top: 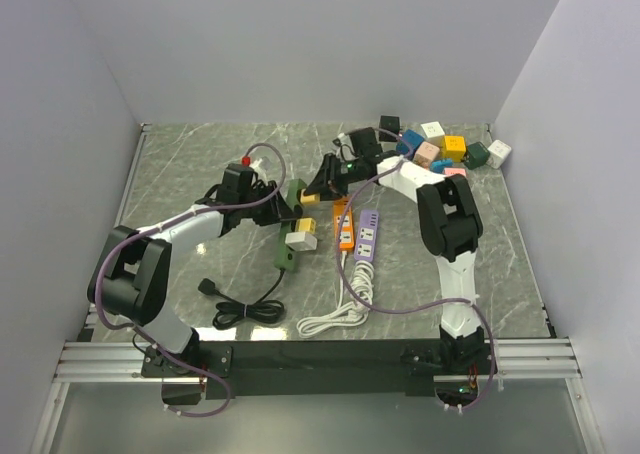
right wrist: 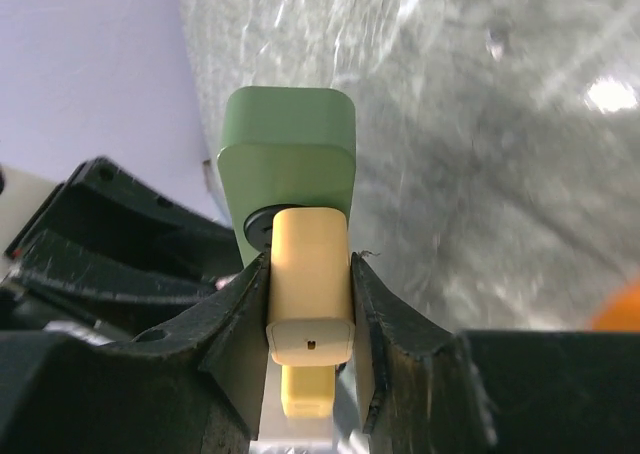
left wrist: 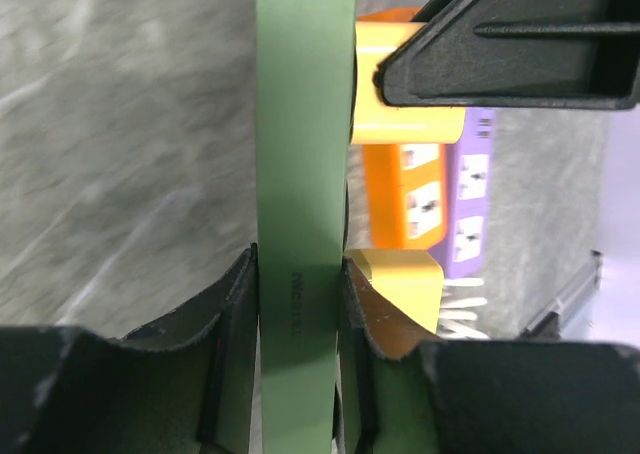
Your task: Pull the plug off the socket
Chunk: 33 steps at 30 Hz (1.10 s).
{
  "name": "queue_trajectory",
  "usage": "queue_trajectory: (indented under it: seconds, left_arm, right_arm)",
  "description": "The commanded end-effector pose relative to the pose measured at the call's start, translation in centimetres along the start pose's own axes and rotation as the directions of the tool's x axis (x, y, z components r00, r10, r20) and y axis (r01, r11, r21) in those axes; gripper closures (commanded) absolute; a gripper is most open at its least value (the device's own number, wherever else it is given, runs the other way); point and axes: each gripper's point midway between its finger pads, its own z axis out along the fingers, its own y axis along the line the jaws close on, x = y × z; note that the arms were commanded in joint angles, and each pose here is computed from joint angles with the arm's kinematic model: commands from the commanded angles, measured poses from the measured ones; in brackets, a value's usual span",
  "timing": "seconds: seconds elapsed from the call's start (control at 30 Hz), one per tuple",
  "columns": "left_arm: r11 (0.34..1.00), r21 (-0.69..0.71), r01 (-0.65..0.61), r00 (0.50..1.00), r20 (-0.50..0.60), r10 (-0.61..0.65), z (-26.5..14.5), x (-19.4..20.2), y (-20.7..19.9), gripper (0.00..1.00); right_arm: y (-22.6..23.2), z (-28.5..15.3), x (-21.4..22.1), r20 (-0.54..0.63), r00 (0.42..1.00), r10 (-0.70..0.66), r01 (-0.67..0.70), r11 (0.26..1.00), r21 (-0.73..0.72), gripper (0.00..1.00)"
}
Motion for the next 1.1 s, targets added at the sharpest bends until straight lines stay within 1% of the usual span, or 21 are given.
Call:
queue_trajectory:
  seconds: [0.0, 0.07, 0.1, 0.17, 0.2, 0.3, 0.37, 0.43, 0.47, 0.5, 0.53, 0.57, 0.6, 0.63, 0.67, 0.7, 0.83, 0.9, 0.93, 0.97, 1.07]
  left_arm:
    - [0.997, -0.077, 0.027, 0.996, 0.087, -0.020, -0.9, -2.6, 2.3, 1.00]
    - [0.997, -0.073, 0.026, 0.996, 0.084, -0.020, -0.8, -2.8, 2.2, 1.00]
    - [0.997, -0.070, 0.025, 0.996, 0.086, -0.019, -0.7, -3.1, 2.1, 1.00]
    - [0.997, -0.065, 0.029, 0.996, 0.088, -0.024, -0.6, -3.4, 1.8, 1.00]
    - [0.998, -0.062, 0.029, 0.995, 0.093, -0.023, -0.5, -3.9, 1.6, 1.00]
    - [0.998, -0.047, 0.031, 0.995, 0.097, -0.026, -0.3, -4.7, 1.0, 1.00]
    - [0.999, -0.041, 0.035, 0.995, 0.100, -0.030, -0.2, -5.0, 0.7, 1.00]
    - [0.999, -0.030, 0.034, 0.994, 0.105, -0.031, -0.1, -5.5, 0.2, 1.00]
    - [0.999, -0.028, 0.037, 0.994, 0.107, -0.034, 0.0, -5.7, 0.1, 1.00]
    - [0.999, -0.020, 0.036, 0.994, 0.108, -0.034, 0.0, -5.9, -0.1, 1.00]
    - [0.999, -0.018, 0.037, 0.993, 0.114, -0.034, 0.1, -6.2, -0.2, 1.00]
    - [0.999, -0.019, 0.046, 0.992, 0.116, -0.044, 0.2, -6.3, -0.2, 0.99]
    - [0.999, -0.016, 0.048, 0.992, 0.115, -0.046, 0.4, -6.5, -0.4, 1.00]
    - [0.999, -0.009, 0.049, 0.992, 0.116, -0.048, 0.4, -6.7, -0.5, 1.00]
    - [0.998, -0.005, 0.055, 0.992, 0.115, -0.054, 0.6, -6.7, -0.7, 1.00]
    - [0.999, -0.001, 0.053, 0.991, 0.120, -0.053, 0.6, -7.0, -0.9, 1.00]
    - [0.999, -0.017, 0.050, 0.991, 0.129, -0.048, 0.4, -7.4, -0.8, 1.00]
    - [0.998, -0.029, 0.051, 0.990, 0.130, -0.047, 0.2, -7.4, -0.7, 0.99]
    - [0.998, -0.031, 0.055, 0.991, 0.127, -0.051, 0.3, -7.3, -0.6, 0.99]
    - [0.998, -0.029, 0.062, 0.991, 0.124, -0.058, 0.4, -7.2, -0.6, 1.00]
    - [0.997, -0.016, 0.076, 0.990, 0.116, -0.074, 0.7, -6.6, -0.6, 1.00]
  right_arm:
    - [0.5, -8.6, -5.2, 0.148, 0.987, -0.054, 0.051, 0.998, 0.024, 1.00]
    - [-0.8, -10.3, -6.2, 0.173, 0.985, -0.031, 0.022, 0.998, 0.053, 1.00]
    - [-1.6, -11.7, -7.6, 0.203, 0.979, -0.017, 0.006, 0.998, 0.059, 1.00]
    - [-3.1, -12.3, -8.0, 0.186, 0.982, 0.016, -0.030, 0.997, 0.076, 1.00]
    - [-2.9, -13.3, -9.1, 0.206, 0.978, 0.004, -0.021, 0.997, 0.079, 1.00]
    - [-3.1, -13.5, -9.0, 0.180, 0.984, 0.014, -0.031, 0.995, 0.092, 1.00]
    - [-3.0, -13.7, -9.2, 0.196, 0.981, 0.009, -0.031, 0.994, 0.108, 1.00]
    - [-3.1, -13.2, -8.7, 0.207, 0.978, 0.031, -0.054, 0.993, 0.103, 1.00]
    - [-2.7, -13.6, -8.7, 0.232, 0.972, 0.027, -0.058, 0.990, 0.130, 1.00]
    - [-3.6, -13.3, -8.0, 0.240, 0.970, 0.050, -0.090, 0.984, 0.156, 1.00]
    - [-2.7, -12.6, -8.0, 0.258, 0.966, 0.020, -0.057, 0.989, 0.136, 1.00]
    - [-2.6, -12.4, -6.8, 0.262, 0.963, 0.060, -0.099, 0.985, 0.140, 1.00]
    - [-3.0, -12.0, -6.3, 0.275, 0.959, 0.066, -0.116, 0.978, 0.173, 1.00]
    - [-2.3, -11.3, -6.0, 0.275, 0.961, 0.036, -0.082, 0.984, 0.157, 1.00]
    - [-0.8, -10.7, -5.0, 0.260, 0.966, 0.007, -0.045, 0.989, 0.140, 1.00]
    - [-0.9, -10.1, -4.1, 0.246, 0.969, 0.004, -0.035, 0.992, 0.122, 1.00]
    - [-1.5, -11.8, -3.4, 0.253, 0.965, 0.069, -0.089, 0.994, 0.069, 1.00]
    - [-1.9, -13.1, -3.9, 0.246, 0.968, 0.052, -0.080, 0.991, 0.104, 1.00]
    - [-3.6, -13.3, -2.6, 0.197, 0.978, 0.061, -0.101, 0.975, 0.196, 1.00]
    - [-3.0, -13.9, -3.0, 0.196, 0.980, 0.038, -0.081, 0.972, 0.219, 1.00]
    - [-2.0, -13.1, -0.7, 0.151, 0.987, 0.056, -0.087, 0.975, 0.203, 1.00]
